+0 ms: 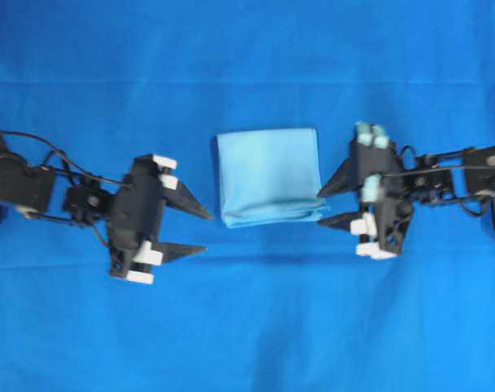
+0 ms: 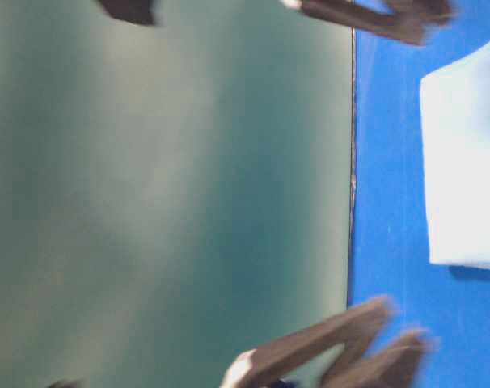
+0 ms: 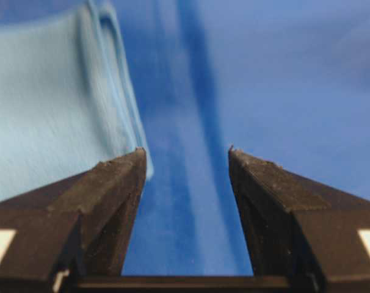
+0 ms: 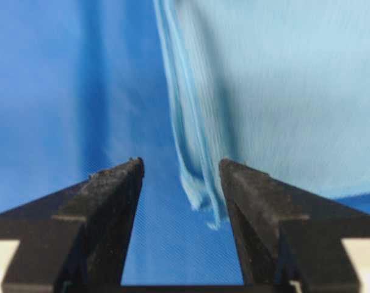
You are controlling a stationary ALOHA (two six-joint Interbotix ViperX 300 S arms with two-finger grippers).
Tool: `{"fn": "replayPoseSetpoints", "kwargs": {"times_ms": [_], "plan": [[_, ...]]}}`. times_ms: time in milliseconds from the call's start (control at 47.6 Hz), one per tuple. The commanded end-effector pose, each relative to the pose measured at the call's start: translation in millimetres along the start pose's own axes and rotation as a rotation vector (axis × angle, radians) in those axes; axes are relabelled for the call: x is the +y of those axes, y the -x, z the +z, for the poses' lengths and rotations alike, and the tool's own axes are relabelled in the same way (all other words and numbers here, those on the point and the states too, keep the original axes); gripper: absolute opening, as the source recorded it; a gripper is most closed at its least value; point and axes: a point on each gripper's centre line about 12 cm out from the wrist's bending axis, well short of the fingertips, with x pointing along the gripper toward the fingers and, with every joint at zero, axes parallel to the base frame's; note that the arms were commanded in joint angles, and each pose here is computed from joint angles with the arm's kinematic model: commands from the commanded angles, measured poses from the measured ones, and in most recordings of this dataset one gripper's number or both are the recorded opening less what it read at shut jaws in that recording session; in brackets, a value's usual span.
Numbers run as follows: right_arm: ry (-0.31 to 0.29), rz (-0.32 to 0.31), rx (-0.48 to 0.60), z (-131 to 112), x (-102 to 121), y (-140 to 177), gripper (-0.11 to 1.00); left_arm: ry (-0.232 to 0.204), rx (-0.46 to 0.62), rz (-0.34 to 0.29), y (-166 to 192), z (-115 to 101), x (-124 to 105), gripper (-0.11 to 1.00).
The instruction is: Fold a vertical towel.
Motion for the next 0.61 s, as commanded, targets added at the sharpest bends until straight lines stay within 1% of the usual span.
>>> {"fn": "replayPoseSetpoints", "kwargs": {"times_ms": [0,105,231,336,483,588], "plan": [[0.007,0.019,-0.104,24,5,25,0.58,-0.002,-0.083,0.001,23,21,0,0.54],[0.015,0.025,-0.204,39,4,55,0.58,-0.001,-0.135,0.004,42,28,1,0.54],[0.032,0.028,-0.317,49,3,91,0.58,-0.001,-0.206,0.005,69,36,1,0.54],[0.036,0.024,-0.395,50,0,119,0.58,0.001,-0.264,0.011,94,39,2,0.53],[0.054,0.009,-0.438,47,-3,147,0.57,0.007,-0.331,0.024,125,34,5,0.53],[0.06,0.0,-0.464,36,-6,161,0.58,0.012,-0.363,0.023,147,29,5,0.53]]}}
